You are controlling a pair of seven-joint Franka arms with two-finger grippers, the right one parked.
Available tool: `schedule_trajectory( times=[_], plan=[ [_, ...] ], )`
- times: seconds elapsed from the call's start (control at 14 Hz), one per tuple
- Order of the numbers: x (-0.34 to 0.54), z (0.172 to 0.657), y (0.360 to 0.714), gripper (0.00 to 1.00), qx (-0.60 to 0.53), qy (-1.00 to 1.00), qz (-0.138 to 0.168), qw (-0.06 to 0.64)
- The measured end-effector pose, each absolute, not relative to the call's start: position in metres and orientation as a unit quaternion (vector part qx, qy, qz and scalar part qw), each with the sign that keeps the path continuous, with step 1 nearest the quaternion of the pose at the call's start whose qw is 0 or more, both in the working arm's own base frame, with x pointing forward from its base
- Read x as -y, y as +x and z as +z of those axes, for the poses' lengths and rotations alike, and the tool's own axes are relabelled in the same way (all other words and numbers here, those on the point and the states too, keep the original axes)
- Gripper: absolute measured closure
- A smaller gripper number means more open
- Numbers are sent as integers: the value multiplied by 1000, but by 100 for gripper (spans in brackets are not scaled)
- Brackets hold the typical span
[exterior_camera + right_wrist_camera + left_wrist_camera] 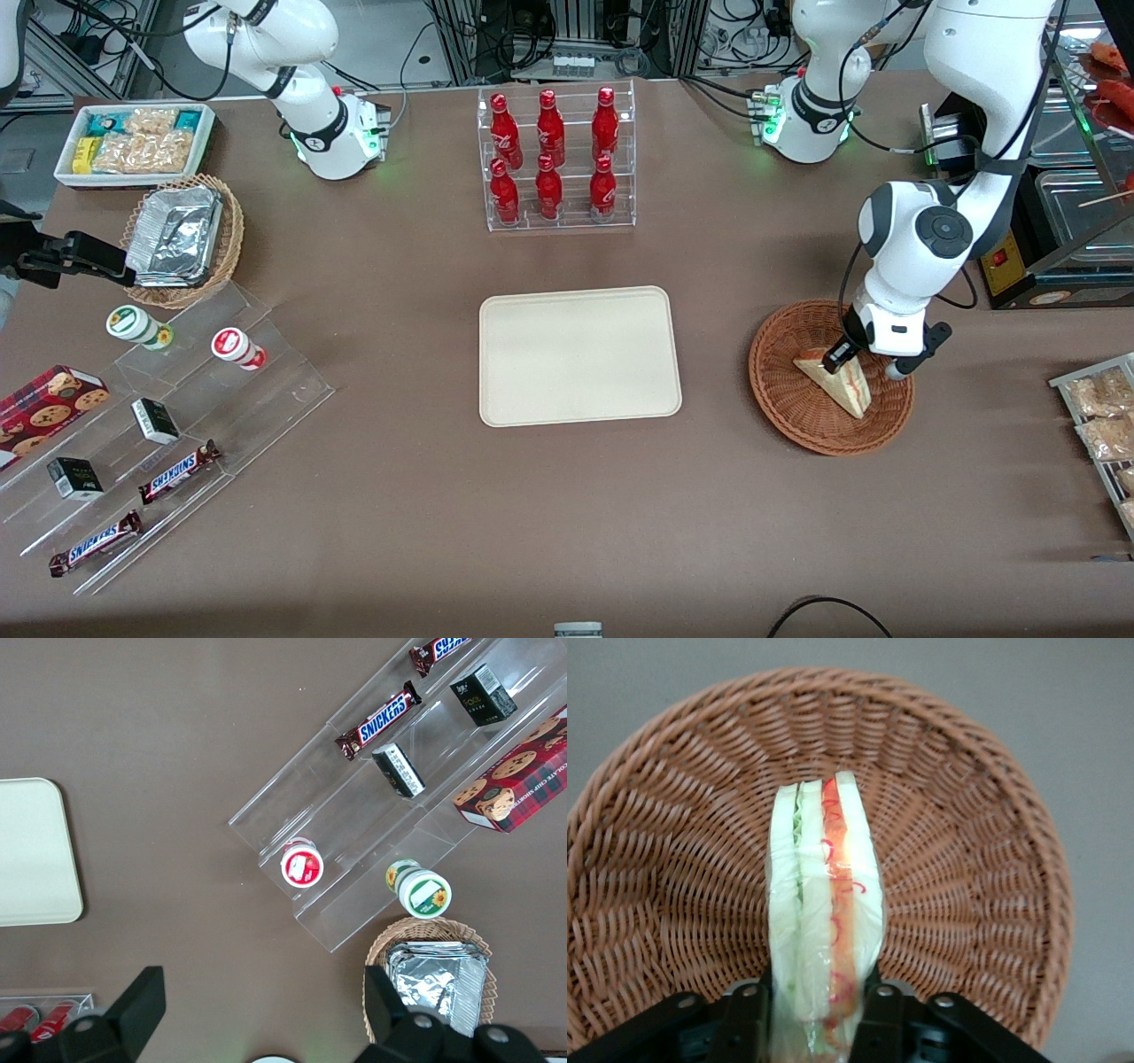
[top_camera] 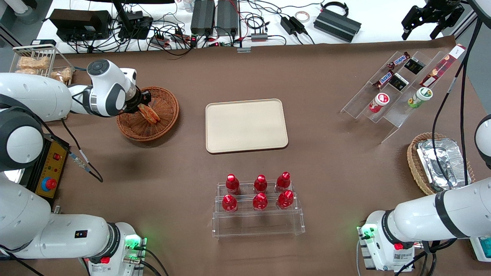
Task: Place sandwich from basket to tray
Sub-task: 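Lower the left gripper and close it on the wrapped sandwich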
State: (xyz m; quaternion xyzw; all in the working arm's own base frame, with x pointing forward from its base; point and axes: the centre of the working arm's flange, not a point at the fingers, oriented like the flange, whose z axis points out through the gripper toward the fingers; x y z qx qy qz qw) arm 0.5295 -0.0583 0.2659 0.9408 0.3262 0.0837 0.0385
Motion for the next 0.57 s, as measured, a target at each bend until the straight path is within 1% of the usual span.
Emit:
schedule_trajectory(
  times=[0.14,0.29,0.36,0.5,0.57],
  plan=[
    [62,296,536,72,-323,943,70,28],
    [75,348,542,81,-314,949,38,6],
    [88,380,545,84,-304,952,21,-6],
    [126,431,548,84,-274,962,6,-17],
    [152,445,546,84,-253,967,3,-18]
  ],
)
